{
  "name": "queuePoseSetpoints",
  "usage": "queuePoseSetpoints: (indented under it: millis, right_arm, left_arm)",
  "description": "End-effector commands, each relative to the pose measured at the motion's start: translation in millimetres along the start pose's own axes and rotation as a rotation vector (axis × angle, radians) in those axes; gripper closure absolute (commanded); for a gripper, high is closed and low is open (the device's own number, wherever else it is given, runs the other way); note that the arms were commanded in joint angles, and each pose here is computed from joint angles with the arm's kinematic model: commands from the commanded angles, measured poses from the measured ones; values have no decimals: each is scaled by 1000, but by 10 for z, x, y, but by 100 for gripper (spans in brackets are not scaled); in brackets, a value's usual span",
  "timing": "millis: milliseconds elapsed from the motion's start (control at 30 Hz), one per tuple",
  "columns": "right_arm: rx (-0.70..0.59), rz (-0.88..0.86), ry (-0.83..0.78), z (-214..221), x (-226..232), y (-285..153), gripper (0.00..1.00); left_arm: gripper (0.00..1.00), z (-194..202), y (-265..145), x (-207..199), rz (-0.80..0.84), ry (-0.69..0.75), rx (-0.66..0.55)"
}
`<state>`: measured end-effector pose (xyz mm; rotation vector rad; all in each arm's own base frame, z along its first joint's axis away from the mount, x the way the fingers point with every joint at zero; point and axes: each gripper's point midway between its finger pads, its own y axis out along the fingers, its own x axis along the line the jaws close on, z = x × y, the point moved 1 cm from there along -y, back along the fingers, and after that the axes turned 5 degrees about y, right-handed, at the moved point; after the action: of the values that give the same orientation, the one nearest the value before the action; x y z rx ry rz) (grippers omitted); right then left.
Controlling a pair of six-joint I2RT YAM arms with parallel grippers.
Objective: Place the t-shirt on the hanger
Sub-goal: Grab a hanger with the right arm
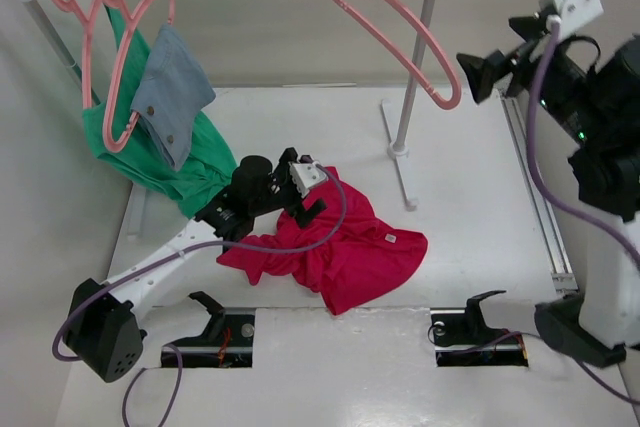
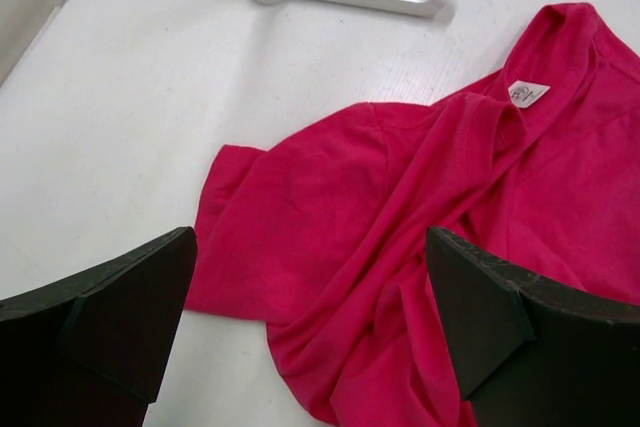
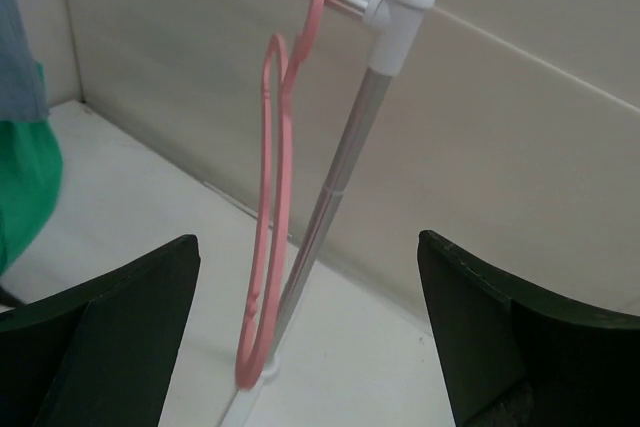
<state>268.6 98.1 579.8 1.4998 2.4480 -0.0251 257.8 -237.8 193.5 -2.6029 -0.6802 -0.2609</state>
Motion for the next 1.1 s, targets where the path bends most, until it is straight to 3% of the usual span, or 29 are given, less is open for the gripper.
queuePoseSetpoints:
  millis: [0, 200, 367, 467, 500, 633, 700, 733, 867, 1067]
  right_arm:
    - [-24, -39, -4, 29, -63, 589, 6]
    - [-12, -116, 55, 244, -6, 1170, 8]
    - [48, -138, 84, 587, 33, 1420, 18]
    - [77, -161, 103, 743, 84, 1489, 39]
    - [76, -174, 104, 763, 106, 1503, 53]
    - [91, -187, 110, 838, 179, 1472, 78]
    - [72, -193, 106, 797, 221, 1425, 80]
    - [83, -195, 109, 849, 231, 1435, 87]
    - [94, -186, 111, 893, 221, 1444, 100]
    - [47, -236, 103, 706, 311, 1434, 100]
  left_arm:
    - [4, -371, -57, 128, -55, 28, -116]
    - [4, -257, -97, 75, -59, 23, -101]
    - [4, -190, -121, 47, -67, 14, -98]
    - [4, -193, -133, 43, -70, 17, -106]
    - [4, -153, -127, 26, -67, 14, -98]
    - [2, -126, -122, 33, -75, 13, -94]
    - [2, -125, -122, 32, -75, 13, -94]
    - [2, -125, -122, 32, -75, 13, -94]
    - [2, -145, -121, 42, -79, 16, -102]
    - [2, -139, -123, 56, -87, 16, -98]
